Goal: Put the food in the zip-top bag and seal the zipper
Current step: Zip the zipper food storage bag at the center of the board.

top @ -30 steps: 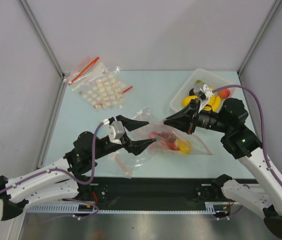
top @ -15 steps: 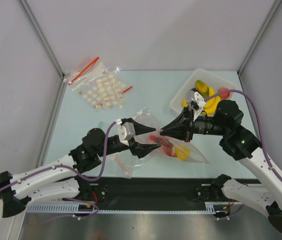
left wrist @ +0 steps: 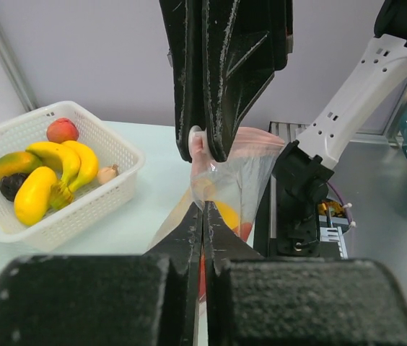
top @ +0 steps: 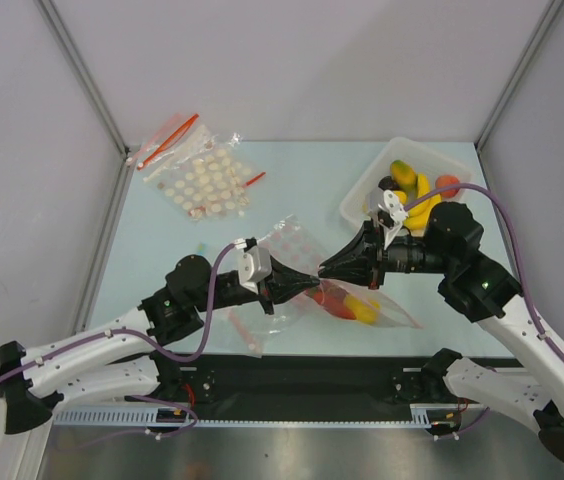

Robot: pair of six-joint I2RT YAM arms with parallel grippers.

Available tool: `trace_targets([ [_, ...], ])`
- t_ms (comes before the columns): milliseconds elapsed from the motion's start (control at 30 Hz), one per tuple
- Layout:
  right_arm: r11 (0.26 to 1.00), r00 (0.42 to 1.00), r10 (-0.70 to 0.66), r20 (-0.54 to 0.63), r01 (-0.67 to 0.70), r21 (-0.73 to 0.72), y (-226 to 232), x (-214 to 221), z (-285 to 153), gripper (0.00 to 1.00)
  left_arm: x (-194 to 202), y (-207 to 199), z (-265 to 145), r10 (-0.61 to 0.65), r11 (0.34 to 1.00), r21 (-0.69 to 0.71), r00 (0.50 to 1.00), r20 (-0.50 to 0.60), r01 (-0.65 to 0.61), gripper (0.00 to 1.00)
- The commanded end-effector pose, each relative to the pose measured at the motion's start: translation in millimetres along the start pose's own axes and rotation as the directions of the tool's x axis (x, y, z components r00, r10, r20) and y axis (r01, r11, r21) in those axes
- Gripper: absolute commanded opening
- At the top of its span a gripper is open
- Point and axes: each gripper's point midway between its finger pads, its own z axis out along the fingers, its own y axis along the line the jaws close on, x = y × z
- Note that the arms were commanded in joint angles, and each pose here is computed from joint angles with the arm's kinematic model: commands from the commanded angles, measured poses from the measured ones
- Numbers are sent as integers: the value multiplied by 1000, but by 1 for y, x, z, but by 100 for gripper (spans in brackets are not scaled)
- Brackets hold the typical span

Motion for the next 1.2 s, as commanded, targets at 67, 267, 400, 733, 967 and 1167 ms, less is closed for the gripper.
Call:
trace_targets([
  [67, 998, 997, -69, 41, 69, 2, 6, -16, -3, 0, -33, -4, -1, 19, 1000, 13, 996, 90, -21, 0],
  [267, 994, 996, -77, 49, 74, 75, -5, -13, -6, 0, -36, 8, -8, 20, 997, -71, 993, 116, -12, 0],
  [400, 989, 994, -92, 60, 85, 119, -10, -9, -10, 0, -40, 17, -14, 19, 991, -130, 991, 133, -1, 0],
  [733, 993, 998, -49, 51, 43, 109, -17, 10, -2, 0, -45, 32, -25, 21, 973, -231, 988, 152, 15, 0],
  [967, 999, 997, -39, 59, 37, 33, -5, 9, 1, 0, -34, 14, -11, 23, 995, -104, 996, 91, -13, 57],
  [1167, 998, 996, -51, 67, 53, -22, 7, 6, -1, 0, -30, 6, -5, 17, 999, -51, 997, 69, -13, 61],
])
